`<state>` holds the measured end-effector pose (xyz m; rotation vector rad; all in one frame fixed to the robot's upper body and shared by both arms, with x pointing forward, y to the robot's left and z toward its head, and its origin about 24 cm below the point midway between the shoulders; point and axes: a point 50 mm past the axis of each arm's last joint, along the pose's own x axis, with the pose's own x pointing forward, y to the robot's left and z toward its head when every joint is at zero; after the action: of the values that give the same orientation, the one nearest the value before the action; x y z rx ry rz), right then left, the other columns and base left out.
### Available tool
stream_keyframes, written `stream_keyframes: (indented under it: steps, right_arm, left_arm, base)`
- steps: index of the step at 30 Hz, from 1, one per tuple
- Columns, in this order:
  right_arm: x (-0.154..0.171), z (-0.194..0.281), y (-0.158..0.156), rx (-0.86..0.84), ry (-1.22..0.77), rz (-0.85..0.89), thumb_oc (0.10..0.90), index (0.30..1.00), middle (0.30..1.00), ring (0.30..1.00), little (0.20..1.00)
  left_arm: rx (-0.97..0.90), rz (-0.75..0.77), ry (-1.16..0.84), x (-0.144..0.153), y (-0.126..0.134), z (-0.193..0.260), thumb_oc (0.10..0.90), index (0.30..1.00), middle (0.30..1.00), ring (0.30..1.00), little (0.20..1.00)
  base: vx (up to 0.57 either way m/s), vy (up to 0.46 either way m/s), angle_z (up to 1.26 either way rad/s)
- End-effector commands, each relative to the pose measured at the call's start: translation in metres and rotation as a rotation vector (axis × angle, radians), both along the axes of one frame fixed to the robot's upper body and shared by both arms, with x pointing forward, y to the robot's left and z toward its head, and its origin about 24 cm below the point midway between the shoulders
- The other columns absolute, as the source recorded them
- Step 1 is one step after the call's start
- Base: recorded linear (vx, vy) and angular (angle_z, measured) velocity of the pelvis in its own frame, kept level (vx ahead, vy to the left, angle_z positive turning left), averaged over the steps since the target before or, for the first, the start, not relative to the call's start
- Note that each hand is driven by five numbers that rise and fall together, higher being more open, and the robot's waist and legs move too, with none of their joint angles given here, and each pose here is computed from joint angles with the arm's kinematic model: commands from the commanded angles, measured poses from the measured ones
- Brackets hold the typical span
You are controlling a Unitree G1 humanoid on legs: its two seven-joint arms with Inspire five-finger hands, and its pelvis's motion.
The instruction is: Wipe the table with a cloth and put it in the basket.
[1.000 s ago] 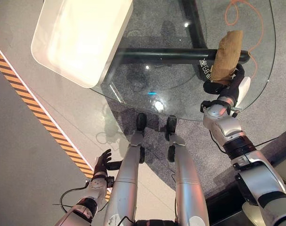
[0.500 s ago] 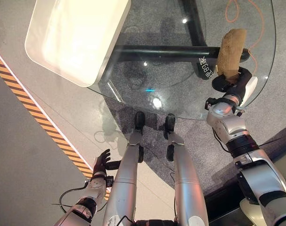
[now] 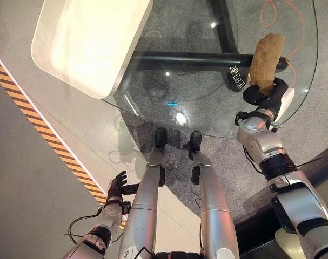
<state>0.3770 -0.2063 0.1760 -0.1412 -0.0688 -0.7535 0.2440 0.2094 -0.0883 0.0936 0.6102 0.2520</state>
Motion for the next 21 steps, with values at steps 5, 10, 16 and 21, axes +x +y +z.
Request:
stream_keyframes:
  steps: [5, 10, 16, 21]
  right_arm:
    - [-0.002, 0.044, 0.054, -0.138, -0.178, 0.325, 0.100, 0.300, 0.300, 0.300, 0.200]
    - [-0.004, 0.054, 0.076, -0.276, -0.189, 0.456, 0.100, 0.300, 0.300, 0.300, 0.200]
    - [-0.008, 0.039, 0.106, -0.440, -0.129, 0.656, 0.100, 0.300, 0.300, 0.300, 0.200]
    - [-0.017, 0.015, 0.132, -0.580, -0.049, 0.855, 0.100, 0.300, 0.300, 0.300, 0.200]
  left_arm:
    - [-0.092, -0.006, 0.078, -0.021, -0.044, -0.017, 0.800, 0.900, 0.900, 0.900, 0.900]
    - [-0.110, -0.012, 0.075, 0.000, -0.057, -0.002, 0.800, 0.900, 0.900, 0.900, 0.900]
    - [-0.141, -0.017, 0.063, 0.019, -0.065, 0.013, 0.800, 0.900, 0.900, 0.900, 0.900]
    - [-0.154, -0.016, 0.059, 0.024, -0.065, 0.015, 0.800, 0.900, 0.900, 0.900, 0.900]
  base:
    - [0.01, 0.020, 0.00]
    - [0.01, 0.045, 0.01]
    - [-0.01, 0.055, -0.03]
    - [0.00, 0.031, 0.00]
